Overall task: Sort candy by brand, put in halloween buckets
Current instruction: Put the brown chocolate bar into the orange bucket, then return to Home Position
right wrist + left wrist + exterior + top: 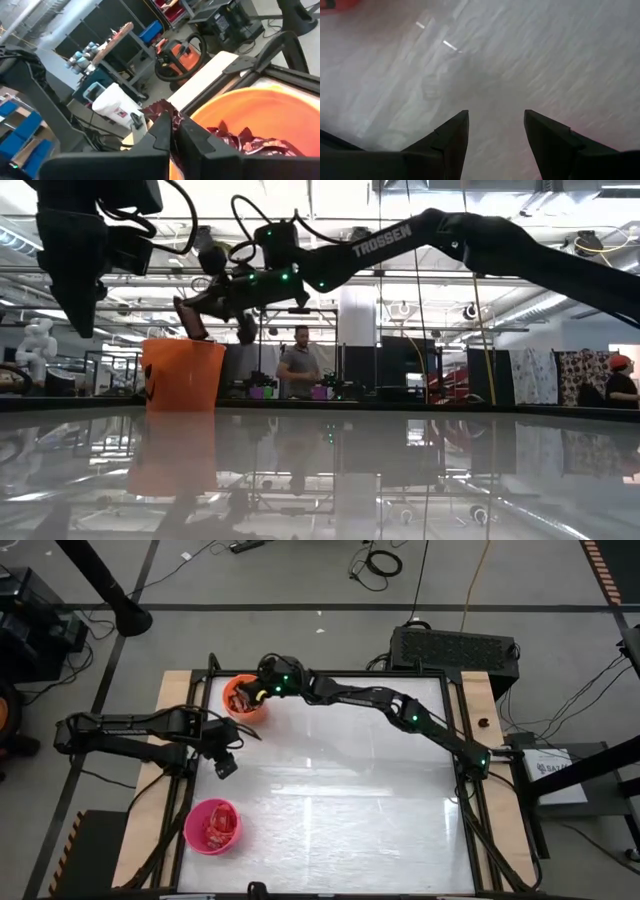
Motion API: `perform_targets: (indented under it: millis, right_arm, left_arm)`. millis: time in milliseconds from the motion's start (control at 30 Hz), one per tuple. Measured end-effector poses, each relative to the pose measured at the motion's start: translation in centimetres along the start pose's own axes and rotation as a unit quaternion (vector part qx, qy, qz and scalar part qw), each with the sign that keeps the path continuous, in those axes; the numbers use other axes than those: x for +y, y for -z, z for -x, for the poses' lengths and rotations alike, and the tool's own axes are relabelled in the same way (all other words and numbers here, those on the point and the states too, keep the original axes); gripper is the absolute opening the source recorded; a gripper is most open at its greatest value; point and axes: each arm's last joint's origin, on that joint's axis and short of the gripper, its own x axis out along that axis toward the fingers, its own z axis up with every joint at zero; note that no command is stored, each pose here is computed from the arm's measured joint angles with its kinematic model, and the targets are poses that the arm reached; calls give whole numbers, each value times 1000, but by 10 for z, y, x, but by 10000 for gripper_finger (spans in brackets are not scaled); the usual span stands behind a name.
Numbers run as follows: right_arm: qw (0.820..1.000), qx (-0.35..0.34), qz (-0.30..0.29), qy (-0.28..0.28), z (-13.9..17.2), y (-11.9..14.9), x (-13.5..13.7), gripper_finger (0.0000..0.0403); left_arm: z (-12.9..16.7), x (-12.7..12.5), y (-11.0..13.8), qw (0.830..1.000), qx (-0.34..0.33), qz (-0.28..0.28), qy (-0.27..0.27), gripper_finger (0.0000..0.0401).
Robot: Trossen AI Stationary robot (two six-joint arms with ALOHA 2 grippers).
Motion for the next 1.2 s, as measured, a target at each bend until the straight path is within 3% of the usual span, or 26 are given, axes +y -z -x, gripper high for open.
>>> perform_targets:
  millis: [300,600,767,1000,1200]
  right_arm:
    - [1000,10,18,19,3,-5,-12,92]
    - [997,55,19,-47,4,-6,-12,162]
    - [996,65,8,-68,9,-17,-14,171]
    - [989,90,29,-109,43,-66,9,171]
    - [974,188,116,-55,91,-83,51,171]
  left_arm:
    - [0,0,-1,1000,-6,0,-3,199]
    - [0,1,-2,1000,-20,-5,-19,199]
    - [0,-1,-5,999,-35,-29,-12,199]
    - [2,-7,-16,994,-92,-62,15,199]
    - [9,-20,-36,971,-206,-101,69,199]
